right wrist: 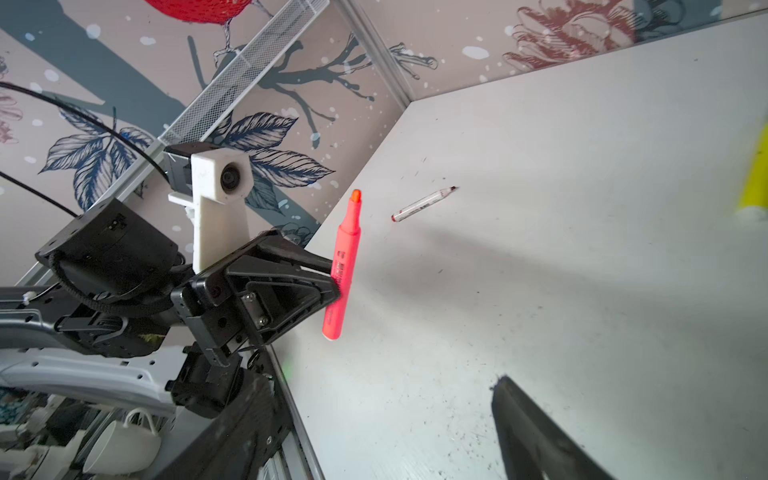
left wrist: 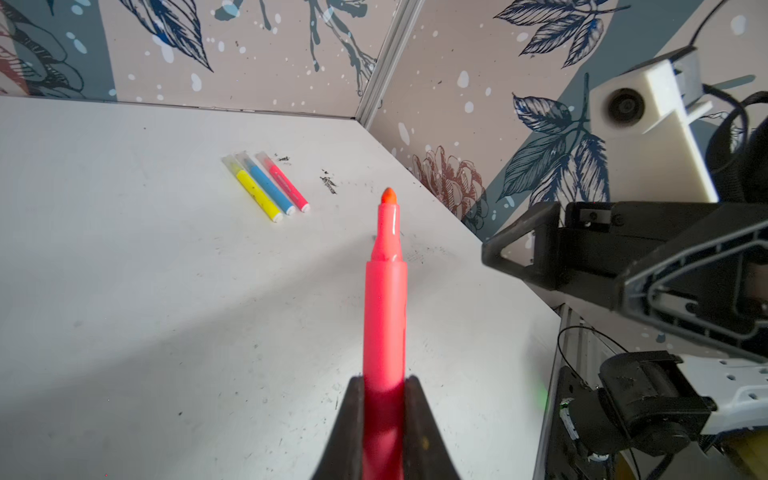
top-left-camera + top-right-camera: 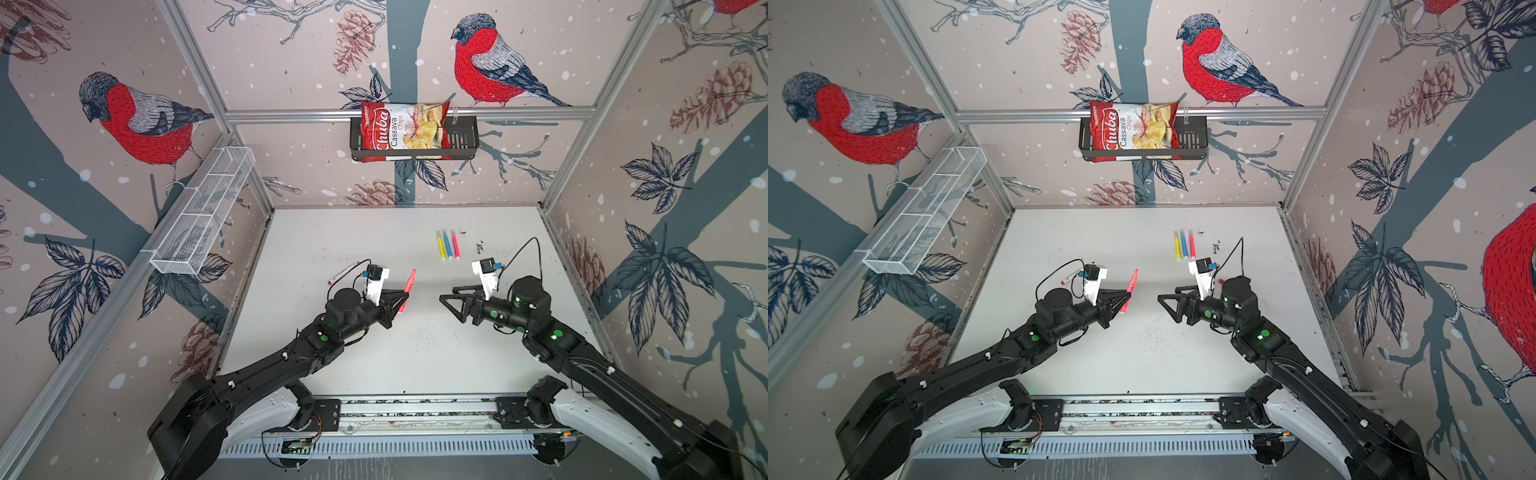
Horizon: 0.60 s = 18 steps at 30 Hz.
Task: Insert the pens into the pen caps
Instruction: 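Lift the pink highlighter upright with the left gripper while the right gripper approaches its tip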
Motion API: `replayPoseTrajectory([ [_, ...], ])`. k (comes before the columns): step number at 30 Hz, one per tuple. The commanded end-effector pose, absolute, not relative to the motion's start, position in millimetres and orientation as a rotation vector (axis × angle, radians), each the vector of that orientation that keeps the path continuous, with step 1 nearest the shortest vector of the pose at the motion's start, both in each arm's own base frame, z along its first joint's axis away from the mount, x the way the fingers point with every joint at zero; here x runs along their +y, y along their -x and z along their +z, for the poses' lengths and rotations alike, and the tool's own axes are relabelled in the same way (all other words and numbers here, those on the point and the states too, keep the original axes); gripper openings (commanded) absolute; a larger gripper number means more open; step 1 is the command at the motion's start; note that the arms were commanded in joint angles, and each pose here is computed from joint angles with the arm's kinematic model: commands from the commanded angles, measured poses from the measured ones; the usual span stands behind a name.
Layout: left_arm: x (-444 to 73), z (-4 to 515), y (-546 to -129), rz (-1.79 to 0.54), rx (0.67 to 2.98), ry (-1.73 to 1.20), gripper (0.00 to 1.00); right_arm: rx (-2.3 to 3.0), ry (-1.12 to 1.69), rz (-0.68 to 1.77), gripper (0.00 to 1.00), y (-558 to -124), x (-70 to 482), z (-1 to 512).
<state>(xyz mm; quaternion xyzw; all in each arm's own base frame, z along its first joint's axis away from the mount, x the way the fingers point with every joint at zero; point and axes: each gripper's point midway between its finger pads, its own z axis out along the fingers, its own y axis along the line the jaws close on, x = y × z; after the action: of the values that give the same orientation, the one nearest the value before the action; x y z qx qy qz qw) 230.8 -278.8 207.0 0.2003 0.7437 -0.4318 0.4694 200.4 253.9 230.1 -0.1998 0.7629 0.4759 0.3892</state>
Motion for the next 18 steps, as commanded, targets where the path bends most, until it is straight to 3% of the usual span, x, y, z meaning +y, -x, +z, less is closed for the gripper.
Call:
replayPoseTrajectory([
  [1, -287.7, 229.8, -227.7, -1.097, 1.731, -0.489, 0.11, 1.879, 0.527, 1.252, 0.79, -203.1, 271.3, 246.7],
  [5, -293.5, 233.1, -222.0, -1.111, 1.719, -0.504, 0.11, 1.91, 0.551, 1.258, 0.66, -207.4, 286.9, 245.4],
  [18, -302.9, 231.5, -211.8, -1.134, 1.711, -0.531, 0.11, 1.906, 0.543, 1.28, 0.55, -215.7, 307.1, 246.2],
])
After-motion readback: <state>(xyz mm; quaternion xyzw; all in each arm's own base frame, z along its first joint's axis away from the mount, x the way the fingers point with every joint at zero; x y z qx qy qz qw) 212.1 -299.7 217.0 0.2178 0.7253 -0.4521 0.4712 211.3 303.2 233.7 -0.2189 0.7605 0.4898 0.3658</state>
